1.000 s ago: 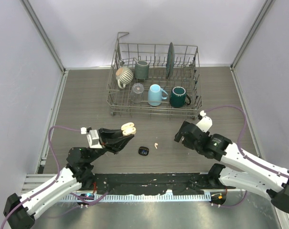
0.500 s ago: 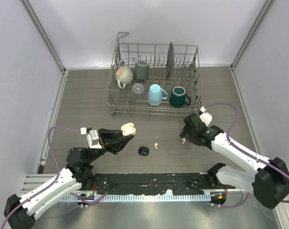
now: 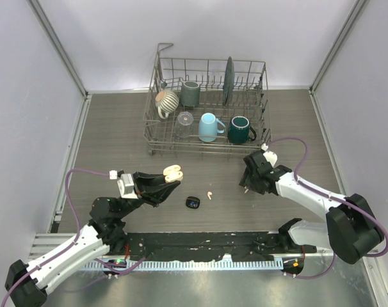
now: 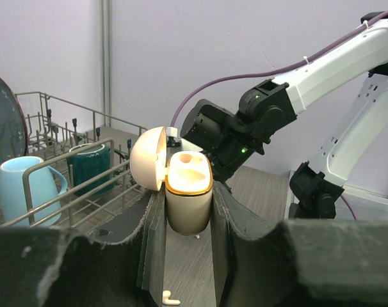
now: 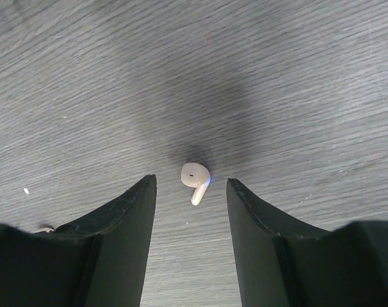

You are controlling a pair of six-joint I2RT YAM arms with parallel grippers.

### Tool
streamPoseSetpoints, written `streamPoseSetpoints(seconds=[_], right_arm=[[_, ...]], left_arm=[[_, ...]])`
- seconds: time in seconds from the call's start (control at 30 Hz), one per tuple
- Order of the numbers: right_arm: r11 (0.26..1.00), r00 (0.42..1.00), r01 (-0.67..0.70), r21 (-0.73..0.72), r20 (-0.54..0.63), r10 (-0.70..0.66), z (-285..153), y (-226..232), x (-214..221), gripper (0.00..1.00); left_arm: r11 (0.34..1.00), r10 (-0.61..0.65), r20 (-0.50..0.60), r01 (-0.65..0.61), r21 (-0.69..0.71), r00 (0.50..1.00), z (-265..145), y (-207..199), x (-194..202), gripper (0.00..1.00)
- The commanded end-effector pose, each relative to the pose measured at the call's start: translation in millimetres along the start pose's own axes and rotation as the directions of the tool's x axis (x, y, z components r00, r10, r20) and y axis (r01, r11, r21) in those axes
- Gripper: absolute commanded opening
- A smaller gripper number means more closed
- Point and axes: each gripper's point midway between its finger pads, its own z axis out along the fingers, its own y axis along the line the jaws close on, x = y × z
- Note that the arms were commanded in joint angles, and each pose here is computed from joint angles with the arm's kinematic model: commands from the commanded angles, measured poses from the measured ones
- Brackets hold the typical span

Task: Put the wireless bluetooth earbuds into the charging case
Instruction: Pick up the earbud from the center of the board.

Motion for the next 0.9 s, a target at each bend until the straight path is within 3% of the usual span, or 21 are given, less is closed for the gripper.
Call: streamPoseSetpoints(seconds=[0.0, 0.87], right_arm=[[0.999, 1.0, 0.03, -0.012, 0.009, -0.03, 6.2, 3.4, -3.0, 0.53], [0.999, 0.999, 0.034, -0.014, -0.041, -0.035, 16.0, -5.1, 16.5, 0.31]], left_arm=[[1.0, -0.002, 0.028, 0.002, 0.002, 1.0, 2.7, -1.4, -10.0, 0.0], [1.0, -0.005, 0.036, 0.005, -0.006, 0.999, -1.2, -1.6, -11.7, 0.0]])
